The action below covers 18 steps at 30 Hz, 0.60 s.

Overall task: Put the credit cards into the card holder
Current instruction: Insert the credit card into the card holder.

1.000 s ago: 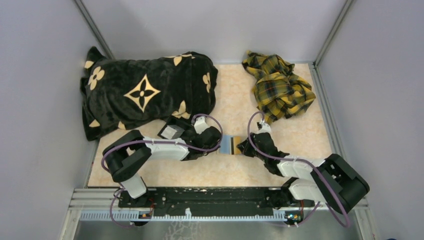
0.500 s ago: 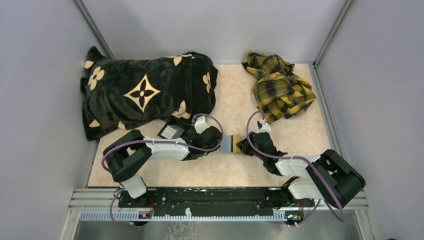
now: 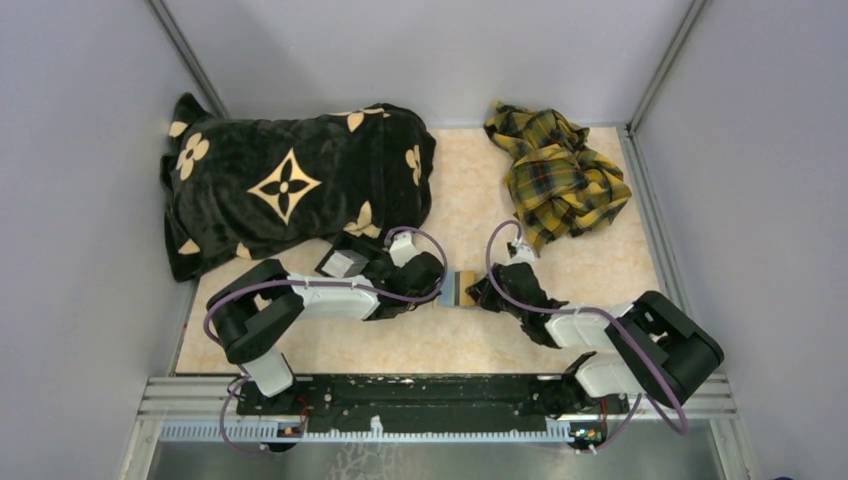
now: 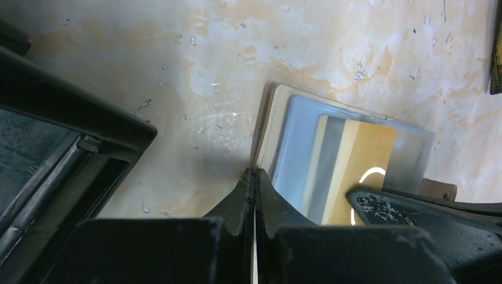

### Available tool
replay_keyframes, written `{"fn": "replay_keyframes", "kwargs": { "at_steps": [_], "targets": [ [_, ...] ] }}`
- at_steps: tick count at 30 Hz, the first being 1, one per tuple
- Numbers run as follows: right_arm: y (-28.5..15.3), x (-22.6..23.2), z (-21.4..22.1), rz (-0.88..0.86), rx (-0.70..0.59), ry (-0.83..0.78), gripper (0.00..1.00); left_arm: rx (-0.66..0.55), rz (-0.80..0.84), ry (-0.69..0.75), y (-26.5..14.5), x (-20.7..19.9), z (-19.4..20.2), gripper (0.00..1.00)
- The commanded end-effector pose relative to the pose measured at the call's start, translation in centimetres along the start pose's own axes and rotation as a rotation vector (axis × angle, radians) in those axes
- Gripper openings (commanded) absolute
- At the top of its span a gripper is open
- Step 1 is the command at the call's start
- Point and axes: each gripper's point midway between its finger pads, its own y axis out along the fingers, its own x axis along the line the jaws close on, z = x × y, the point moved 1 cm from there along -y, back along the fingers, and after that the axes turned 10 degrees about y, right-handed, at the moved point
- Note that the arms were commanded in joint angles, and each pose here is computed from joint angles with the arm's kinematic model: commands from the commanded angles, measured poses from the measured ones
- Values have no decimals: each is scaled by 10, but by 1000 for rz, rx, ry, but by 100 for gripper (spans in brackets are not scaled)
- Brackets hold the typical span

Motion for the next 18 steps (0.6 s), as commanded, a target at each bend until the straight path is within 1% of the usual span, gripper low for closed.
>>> {"fn": "replay_keyframes", "kwargs": {
  "at_steps": [1,2,4,6,7,8,11,18],
  "targets": [
    [-5,-36,40,167,176,-73,0,182,-104,93,4,42,54,0],
    [-5,-36,42,178,184,-80,3,181,-105,93,4,42,54,0],
    [-5,-38,44,202,190,-92,16,181,-105,94,4,42,54,0],
    [-5,-40,45,222,193,-102,35,181,-106,95,3,43,55,0],
    [-5,-40,44,233,193,-110,42,182,-107,95,3,43,55,0],
    [-6,-41,44,246,195,-120,47,181,-106,95,3,43,55,0],
    [-9,-41,41,273,184,-142,53,180,-108,95,3,44,55,0],
    [-16,-45,33,346,167,-184,56,167,-105,85,-3,46,51,0]
  ]
}}
